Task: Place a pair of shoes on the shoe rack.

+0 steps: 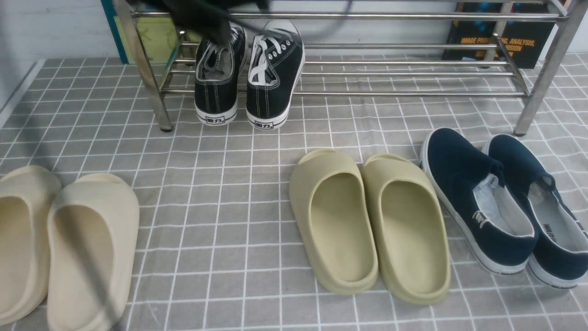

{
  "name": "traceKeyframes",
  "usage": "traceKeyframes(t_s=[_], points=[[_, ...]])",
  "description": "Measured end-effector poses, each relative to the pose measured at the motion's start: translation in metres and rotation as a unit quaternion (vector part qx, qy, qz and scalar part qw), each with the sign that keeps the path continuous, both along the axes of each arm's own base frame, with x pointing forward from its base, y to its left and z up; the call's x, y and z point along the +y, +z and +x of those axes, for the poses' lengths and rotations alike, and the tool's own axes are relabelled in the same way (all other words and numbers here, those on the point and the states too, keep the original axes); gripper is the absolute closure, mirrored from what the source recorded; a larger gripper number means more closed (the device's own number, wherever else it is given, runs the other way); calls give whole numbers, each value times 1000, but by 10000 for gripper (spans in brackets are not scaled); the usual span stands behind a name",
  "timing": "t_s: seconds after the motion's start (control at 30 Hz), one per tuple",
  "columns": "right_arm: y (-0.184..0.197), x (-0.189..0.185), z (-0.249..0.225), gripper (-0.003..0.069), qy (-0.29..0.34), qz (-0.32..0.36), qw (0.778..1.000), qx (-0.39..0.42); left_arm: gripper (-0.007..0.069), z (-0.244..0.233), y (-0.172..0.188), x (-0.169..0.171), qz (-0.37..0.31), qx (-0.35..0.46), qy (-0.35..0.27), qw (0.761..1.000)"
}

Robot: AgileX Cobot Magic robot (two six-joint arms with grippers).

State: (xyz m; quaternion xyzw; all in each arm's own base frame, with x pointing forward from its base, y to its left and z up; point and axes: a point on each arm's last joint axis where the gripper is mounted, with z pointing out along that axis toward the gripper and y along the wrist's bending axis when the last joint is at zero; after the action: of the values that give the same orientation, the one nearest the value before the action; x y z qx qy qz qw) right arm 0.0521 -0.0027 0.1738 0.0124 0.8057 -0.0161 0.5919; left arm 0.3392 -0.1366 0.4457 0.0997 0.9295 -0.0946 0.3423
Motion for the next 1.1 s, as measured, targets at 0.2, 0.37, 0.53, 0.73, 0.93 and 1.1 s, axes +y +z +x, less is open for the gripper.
traceKeyframes(t_s=[0.2,0.37,0.53,0.73,0.93,1.1], points=[[0,0,0,420,0,0,1000,0,638,-79,33,32,-20,-30,11,999],[0,0,0,420,0,0,1000,0,638,-123,19,50,-32,-30,23,999],[0,0,0,420,0,0,1000,0,638,-166,-3,68,-51,-32,41,997],[0,0,0,420,0,0,1000,0,638,-214,-20,87,-79,-52,54,994],[0,0,0,420,0,0,1000,0,638,-258,-28,104,-81,-43,60,994],[0,0,0,420,0,0,1000,0,638,-273,-27,111,-82,-47,60,994]])
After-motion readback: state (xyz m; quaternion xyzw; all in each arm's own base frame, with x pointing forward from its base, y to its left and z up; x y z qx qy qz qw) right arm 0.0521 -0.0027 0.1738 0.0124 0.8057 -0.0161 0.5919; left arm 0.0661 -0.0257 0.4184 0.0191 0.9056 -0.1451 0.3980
